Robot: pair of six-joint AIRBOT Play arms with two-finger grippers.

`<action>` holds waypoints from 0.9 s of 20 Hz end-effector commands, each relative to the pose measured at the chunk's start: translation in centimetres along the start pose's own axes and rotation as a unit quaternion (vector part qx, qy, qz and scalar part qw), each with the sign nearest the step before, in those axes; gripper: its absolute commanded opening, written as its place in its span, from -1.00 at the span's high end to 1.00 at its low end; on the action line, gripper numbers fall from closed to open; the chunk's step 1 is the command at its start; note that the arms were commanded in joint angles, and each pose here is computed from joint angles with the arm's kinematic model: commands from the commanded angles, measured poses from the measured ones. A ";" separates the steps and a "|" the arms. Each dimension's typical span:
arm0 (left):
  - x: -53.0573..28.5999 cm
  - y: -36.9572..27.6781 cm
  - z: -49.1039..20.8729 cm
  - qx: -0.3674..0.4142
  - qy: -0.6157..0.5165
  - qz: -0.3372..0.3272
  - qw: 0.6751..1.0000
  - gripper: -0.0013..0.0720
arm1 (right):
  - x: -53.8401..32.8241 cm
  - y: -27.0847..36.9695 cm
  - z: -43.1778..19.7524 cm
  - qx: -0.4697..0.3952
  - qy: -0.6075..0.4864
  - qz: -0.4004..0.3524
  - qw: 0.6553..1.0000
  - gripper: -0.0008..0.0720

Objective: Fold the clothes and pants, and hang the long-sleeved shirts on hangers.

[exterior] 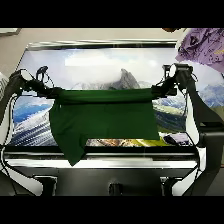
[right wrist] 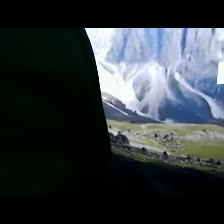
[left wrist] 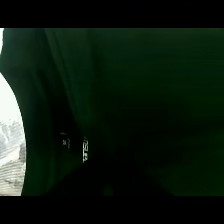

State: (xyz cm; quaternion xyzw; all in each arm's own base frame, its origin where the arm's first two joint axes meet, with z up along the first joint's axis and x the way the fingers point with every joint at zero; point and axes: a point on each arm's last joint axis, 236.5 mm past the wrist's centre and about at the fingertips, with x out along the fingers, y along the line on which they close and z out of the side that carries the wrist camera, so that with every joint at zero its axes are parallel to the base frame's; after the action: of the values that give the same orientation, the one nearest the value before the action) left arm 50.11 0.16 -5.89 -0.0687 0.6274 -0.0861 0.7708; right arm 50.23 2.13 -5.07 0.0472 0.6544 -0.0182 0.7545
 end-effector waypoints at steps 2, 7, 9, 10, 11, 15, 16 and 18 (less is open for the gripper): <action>-0.1 -0.6 -2.9 -0.015 0.061 -0.013 0.998 0.92 | 0.1 1.1 -2.5 0.005 0.052 0.023 0.998 0.90; -0.1 -0.6 -3.1 -0.015 0.066 -0.013 0.998 0.91 | 1.3 1.7 -4.6 0.007 0.105 0.036 0.994 0.90; -0.1 -0.2 -3.1 -0.012 0.067 -0.005 0.998 0.91 | 1.8 2.1 -5.2 0.009 0.122 0.043 0.992 0.90; -0.1 0.0 -3.2 -0.011 0.068 -0.001 0.998 0.91 | 1.9 2.3 -5.5 0.009 0.127 0.048 0.991 0.90; 0.0 0.0 -3.2 -0.011 0.069 -0.001 0.998 0.91 | 2.0 2.5 -5.5 0.009 0.130 0.053 0.990 0.90; 0.9 0.1 -3.5 -0.014 0.078 -0.002 0.997 0.91 | 2.7 3.3 -6.6 0.012 0.157 0.069 0.985 0.90; 1.1 0.2 -3.6 -0.014 0.081 -0.003 0.997 0.90 | 2.9 3.3 -6.8 0.012 0.163 0.068 0.984 0.89; 1.2 0.3 -3.4 -0.015 0.077 -0.002 0.997 0.50 | 3.0 3.2 -7.0 0.012 0.168 0.067 0.983 0.56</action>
State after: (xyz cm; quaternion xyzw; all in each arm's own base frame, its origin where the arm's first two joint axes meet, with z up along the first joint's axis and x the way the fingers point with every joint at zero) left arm 46.88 0.13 -7.45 -0.0742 0.6861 -0.0844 0.7188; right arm 44.61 5.74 -8.54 0.0989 0.7573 0.0283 0.6449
